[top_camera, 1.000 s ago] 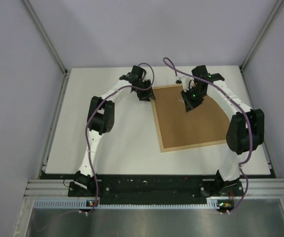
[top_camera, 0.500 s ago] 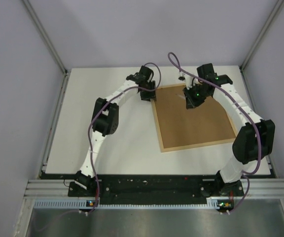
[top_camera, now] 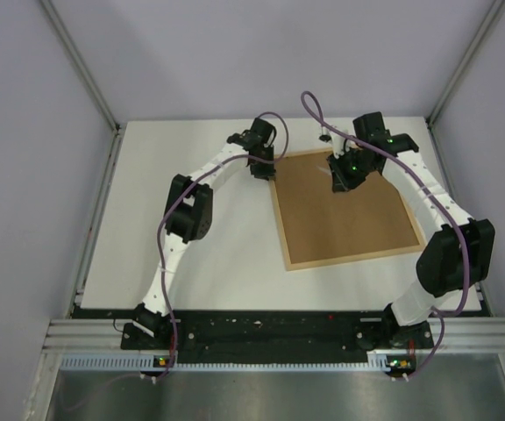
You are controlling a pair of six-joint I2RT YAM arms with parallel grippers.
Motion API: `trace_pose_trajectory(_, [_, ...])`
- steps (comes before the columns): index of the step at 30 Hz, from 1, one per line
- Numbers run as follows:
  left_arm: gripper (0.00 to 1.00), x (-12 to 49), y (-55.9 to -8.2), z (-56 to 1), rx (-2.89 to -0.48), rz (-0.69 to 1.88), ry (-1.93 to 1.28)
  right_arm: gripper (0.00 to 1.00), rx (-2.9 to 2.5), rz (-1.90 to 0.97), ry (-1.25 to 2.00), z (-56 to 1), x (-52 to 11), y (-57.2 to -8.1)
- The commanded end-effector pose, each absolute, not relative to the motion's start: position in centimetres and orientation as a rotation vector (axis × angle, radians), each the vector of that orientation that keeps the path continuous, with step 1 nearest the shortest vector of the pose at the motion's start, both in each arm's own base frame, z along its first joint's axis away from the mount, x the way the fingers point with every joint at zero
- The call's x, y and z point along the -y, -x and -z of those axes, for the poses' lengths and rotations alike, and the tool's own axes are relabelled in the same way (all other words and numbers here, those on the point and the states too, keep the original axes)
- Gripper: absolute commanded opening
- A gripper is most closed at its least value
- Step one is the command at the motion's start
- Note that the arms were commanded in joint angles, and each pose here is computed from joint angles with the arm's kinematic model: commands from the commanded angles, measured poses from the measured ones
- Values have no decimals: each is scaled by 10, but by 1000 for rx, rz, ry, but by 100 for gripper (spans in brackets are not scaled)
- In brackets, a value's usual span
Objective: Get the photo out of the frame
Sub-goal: Adjust the photo frame at the center of the board.
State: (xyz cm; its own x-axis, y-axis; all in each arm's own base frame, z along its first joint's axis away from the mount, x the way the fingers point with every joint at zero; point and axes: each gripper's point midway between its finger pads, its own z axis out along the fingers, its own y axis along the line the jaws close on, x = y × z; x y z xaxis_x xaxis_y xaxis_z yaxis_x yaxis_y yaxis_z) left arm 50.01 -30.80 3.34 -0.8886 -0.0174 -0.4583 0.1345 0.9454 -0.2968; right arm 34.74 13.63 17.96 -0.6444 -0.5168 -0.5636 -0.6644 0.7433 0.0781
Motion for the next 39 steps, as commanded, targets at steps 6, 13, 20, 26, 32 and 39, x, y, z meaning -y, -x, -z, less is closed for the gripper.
trace_pose_trajectory(6, [0, 289, -476, -12, -2728, 304, -132, 0, -2330, -385, 877, -206, -139, -349])
trace_pose_trajectory(13, [0, 292, -479, -32, -2688, 342, -104, 0, -2334, -379, 874, -205, -138, -350])
trace_pose_trajectory(20, [0, 308, -485, -74, -2594, 603, -47, 0, -2352, -388, 843, -192, -133, -354])
trace_pose_trajectory(26, [0, 295, -483, -85, -2578, 547, -76, 0, -2374, -394, 696, -190, -105, -370])
trace_pose_trajectory(32, [0, 251, -474, -76, -2635, 458, -89, 0, -2422, -269, 480, -173, -51, -394])
trace_pose_trajectory(39, [0, 193, -452, -72, -2688, 333, -144, 0, -2521, -241, 255, -123, 11, -414])
